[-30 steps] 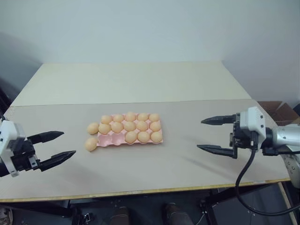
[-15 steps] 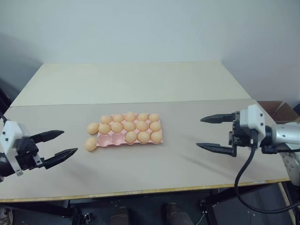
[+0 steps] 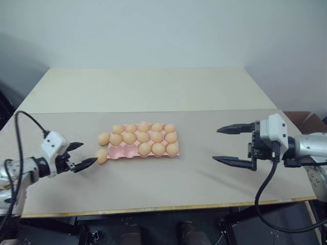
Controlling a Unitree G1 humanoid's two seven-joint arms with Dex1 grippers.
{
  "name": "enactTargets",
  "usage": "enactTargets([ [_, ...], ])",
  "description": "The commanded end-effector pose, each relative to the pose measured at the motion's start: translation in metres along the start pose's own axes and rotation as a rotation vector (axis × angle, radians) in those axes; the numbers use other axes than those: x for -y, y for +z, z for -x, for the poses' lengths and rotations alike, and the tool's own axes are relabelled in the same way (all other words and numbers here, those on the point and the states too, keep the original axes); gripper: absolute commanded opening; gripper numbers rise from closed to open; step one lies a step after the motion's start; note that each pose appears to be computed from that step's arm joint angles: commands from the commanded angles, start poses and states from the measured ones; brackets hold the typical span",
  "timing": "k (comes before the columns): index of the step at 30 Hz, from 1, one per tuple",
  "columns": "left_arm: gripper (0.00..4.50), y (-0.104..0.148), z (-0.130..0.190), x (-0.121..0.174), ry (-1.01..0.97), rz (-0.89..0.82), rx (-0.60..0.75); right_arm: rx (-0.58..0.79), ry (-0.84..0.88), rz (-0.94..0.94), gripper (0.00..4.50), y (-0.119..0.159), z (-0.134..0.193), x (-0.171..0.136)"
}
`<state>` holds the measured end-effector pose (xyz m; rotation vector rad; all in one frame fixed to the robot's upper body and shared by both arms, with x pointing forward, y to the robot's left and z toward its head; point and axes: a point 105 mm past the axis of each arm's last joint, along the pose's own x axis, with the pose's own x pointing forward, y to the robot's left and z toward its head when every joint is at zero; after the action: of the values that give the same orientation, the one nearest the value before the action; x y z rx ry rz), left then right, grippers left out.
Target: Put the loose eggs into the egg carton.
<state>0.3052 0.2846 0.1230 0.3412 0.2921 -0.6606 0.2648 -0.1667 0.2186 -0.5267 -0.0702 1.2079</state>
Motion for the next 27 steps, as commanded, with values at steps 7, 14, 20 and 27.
enactTargets([
  [7,4.48,-0.006,-0.028,0.000,-0.076,-0.011,0.000,0.021,-0.015,0.047,4.50,0.014,0.005,-0.003],
  [14,4.48,-0.013,-0.027,-0.003,-0.071,0.009,-0.022,0.018,-0.023,0.043,4.50,0.013,0.007,-0.005],
  [20,2.99,-0.013,-0.017,-0.003,-0.076,0.002,-0.016,0.022,-0.020,0.042,4.50,0.012,0.006,-0.005],
  [27,2.74,-0.018,0.002,-0.005,-0.040,-0.006,-0.029,0.025,-0.015,0.039,4.50,0.011,0.006,-0.006],
])
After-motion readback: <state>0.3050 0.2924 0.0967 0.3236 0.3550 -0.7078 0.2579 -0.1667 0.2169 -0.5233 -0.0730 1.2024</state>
